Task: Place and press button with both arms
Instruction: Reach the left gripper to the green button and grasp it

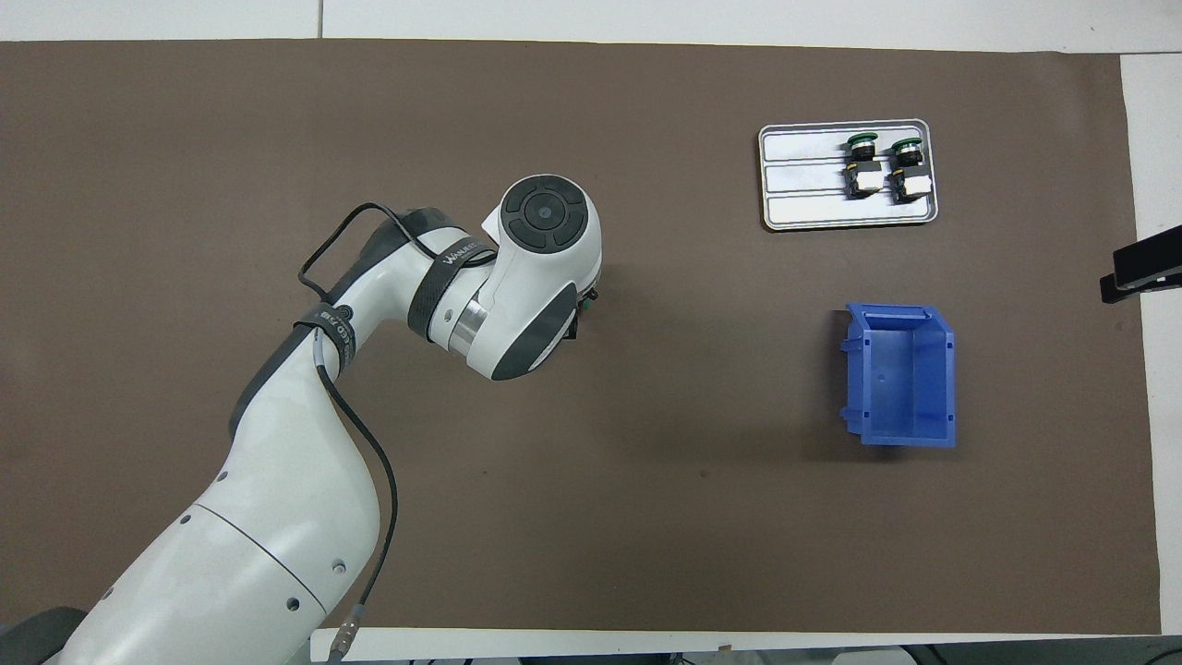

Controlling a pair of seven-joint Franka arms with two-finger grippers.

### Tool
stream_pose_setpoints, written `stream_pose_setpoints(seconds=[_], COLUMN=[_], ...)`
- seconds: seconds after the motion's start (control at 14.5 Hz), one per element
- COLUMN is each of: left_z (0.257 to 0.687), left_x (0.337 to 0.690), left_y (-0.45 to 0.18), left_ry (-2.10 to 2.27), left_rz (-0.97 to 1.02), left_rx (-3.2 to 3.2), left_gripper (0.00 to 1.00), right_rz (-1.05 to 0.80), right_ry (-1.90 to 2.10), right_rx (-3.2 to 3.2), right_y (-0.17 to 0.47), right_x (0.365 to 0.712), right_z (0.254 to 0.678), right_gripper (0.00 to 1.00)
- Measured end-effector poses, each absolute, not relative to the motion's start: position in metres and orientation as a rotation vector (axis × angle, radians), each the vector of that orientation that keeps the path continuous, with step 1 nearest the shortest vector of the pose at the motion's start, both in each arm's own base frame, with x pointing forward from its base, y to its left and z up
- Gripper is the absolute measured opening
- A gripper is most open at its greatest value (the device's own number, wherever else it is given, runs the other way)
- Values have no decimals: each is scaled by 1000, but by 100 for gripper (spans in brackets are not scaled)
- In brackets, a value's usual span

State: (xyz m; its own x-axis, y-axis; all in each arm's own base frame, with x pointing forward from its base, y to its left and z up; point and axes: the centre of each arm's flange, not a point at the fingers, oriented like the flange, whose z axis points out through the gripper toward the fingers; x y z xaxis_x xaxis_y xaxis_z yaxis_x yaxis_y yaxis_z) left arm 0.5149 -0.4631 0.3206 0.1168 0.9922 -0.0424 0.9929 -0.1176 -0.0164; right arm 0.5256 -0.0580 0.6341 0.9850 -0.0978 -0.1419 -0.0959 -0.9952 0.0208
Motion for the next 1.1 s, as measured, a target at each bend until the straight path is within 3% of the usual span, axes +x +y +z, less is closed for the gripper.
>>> stream_pose_setpoints(seconds=[0.55,1.1], left_z=[390,395], left_x=[543,544], left_y=[-398,-320], left_ry=[2037,1887], left_rz=[-39,-395], left_rx=[2274,2223], left_gripper=[33,33], right_rz=[-224,-224], right_ry=[-152,-152], right_rx=[3116,3116], right_y=[-58,-58], right_x=[526,526], right_z=[634,634], right_gripper=[99,99])
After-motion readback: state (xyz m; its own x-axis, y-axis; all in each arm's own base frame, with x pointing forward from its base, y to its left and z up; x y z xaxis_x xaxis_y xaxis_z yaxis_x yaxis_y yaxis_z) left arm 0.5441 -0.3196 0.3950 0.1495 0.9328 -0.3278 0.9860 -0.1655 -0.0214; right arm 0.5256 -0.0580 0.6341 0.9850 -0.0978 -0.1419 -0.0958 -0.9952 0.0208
